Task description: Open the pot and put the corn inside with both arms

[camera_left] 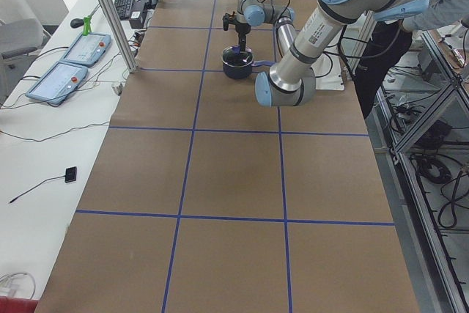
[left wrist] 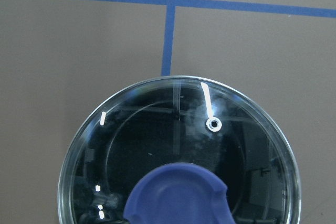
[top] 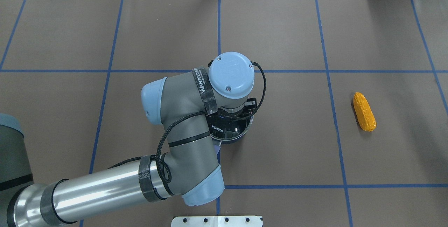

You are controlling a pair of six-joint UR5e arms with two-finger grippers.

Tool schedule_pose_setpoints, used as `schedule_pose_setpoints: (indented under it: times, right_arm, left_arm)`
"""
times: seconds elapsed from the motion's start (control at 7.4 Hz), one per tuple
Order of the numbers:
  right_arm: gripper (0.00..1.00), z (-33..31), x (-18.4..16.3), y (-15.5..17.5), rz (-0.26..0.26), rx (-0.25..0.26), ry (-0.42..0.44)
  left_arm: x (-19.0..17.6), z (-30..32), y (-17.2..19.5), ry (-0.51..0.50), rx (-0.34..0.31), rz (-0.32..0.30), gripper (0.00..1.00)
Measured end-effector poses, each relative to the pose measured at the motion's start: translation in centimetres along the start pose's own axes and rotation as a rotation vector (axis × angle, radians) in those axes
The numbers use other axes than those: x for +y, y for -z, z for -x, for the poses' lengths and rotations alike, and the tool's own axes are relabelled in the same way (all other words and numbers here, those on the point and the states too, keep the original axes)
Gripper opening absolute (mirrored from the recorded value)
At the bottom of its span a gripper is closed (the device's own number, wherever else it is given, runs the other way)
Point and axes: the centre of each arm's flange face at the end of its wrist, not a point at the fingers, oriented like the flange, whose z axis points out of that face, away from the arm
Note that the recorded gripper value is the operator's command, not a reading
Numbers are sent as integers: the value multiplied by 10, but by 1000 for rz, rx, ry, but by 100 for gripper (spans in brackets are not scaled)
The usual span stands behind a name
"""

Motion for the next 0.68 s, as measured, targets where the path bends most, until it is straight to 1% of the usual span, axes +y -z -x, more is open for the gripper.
schedule_pose_setpoints:
  times: [0.14,0.41,0.68]
  right_arm:
    - [100,0,0,0,0,0,0]
    - [100,0,0,0,0,0,0]
    - [100,0,0,0,0,0,0]
  left_arm:
    - [0,-1,-1,-2,5,-3,97]
    - [-2,0,-2,-2,4,-12,80]
    - [-3,2,-3,-2,0,-15,78]
